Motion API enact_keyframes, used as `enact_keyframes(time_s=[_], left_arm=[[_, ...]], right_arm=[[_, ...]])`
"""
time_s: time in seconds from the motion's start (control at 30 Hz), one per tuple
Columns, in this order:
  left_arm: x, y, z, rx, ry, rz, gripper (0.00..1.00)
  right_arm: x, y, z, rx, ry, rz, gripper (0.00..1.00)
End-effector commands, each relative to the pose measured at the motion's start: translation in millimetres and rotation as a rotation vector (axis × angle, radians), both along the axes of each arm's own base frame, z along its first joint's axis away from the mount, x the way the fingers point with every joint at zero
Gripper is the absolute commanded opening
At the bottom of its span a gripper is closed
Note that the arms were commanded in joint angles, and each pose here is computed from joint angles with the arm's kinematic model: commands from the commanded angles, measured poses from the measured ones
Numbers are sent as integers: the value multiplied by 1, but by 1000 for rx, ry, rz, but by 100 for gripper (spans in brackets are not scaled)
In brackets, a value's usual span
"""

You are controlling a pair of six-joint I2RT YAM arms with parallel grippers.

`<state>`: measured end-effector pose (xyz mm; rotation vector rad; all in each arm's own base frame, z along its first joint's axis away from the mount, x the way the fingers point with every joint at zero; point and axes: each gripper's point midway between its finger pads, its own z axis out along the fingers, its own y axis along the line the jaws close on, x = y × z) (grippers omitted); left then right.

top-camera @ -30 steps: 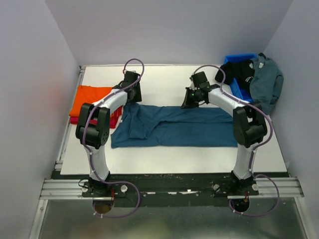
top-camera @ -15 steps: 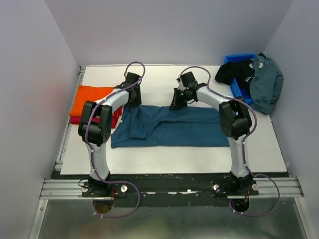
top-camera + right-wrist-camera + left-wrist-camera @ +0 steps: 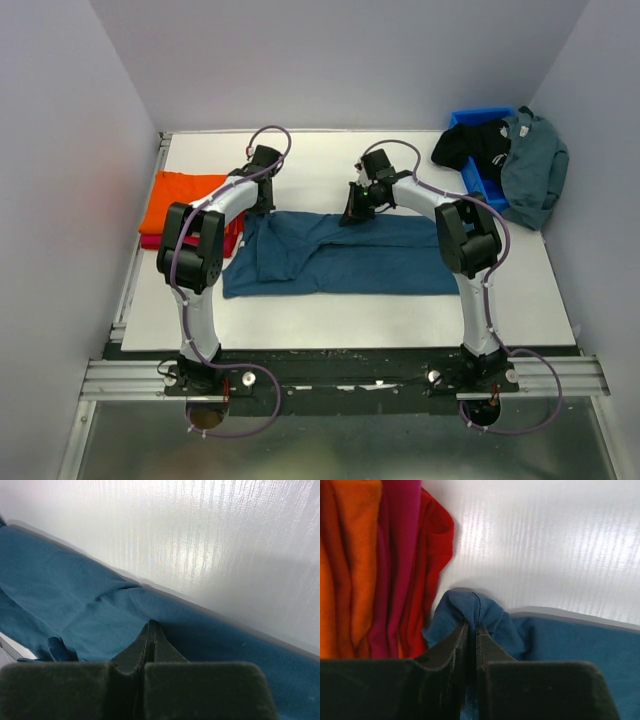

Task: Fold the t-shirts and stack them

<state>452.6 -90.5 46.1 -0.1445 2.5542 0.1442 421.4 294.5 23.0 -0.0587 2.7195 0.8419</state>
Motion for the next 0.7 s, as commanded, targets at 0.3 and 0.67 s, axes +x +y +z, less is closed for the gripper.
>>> enact_keyframes(time_s=[0.3,0.67], left_arm=[[4,67,48,161,-54,170,22],[7,60,73,69,-156,178,53]], right_arm=[[-6,-11,-16,-42,30,-40,1],[-6,-11,-8,-30,5,-30,1]])
